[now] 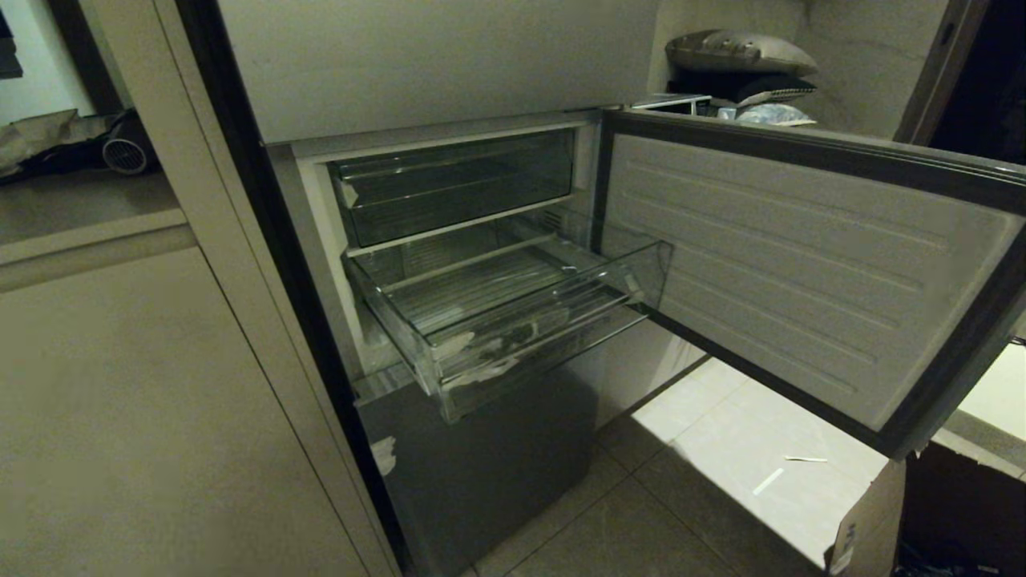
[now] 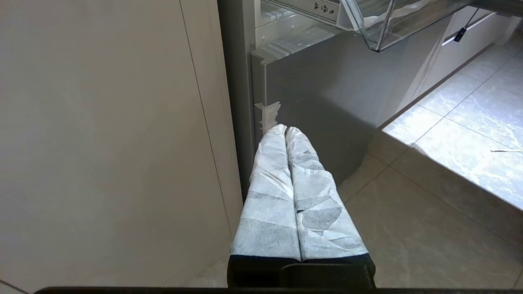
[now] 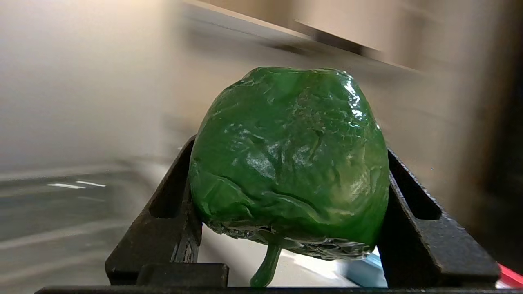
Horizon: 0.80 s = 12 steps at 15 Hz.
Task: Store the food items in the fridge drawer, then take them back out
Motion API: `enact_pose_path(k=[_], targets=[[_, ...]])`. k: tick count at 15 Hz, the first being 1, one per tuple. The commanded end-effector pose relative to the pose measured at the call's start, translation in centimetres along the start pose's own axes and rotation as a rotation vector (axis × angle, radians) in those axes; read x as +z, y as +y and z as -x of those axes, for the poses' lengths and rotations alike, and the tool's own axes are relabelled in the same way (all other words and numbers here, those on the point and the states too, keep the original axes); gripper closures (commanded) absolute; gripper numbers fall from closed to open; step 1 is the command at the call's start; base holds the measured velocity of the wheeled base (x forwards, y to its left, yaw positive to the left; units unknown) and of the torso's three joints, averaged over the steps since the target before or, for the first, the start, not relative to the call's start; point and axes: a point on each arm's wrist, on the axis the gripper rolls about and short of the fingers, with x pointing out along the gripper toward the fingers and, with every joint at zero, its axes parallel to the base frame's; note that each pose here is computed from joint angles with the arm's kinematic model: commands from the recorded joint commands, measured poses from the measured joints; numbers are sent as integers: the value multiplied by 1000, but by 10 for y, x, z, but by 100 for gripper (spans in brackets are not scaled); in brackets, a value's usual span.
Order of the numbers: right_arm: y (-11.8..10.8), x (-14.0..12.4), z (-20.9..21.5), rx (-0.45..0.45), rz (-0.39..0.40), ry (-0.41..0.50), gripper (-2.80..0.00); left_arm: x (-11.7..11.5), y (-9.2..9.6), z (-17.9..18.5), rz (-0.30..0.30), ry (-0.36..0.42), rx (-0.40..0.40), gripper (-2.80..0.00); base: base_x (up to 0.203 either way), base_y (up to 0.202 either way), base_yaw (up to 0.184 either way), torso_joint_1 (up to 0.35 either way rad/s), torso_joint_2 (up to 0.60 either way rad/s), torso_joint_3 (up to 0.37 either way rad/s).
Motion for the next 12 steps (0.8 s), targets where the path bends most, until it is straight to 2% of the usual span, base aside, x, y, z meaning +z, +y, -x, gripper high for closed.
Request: enact_pose_path(k=[1,6,10,12], targets=[[51,-26,-30,150,-99,-4,0,0,0,0,0,1,-1,0,0,0,0,0,0,0],[144,-115,-71,314,-238,45,0,0,0,0,0,2,0,0,0,0,0,0,0,0],[200,-170,-91,388,-329,84,0,0,0,0,0,1,1,0,0,0,0,0,0,0],[226,-189,-97,422,-355,80,0,0,0,0,0,1,-1,0,0,0,0,0,0,0]])
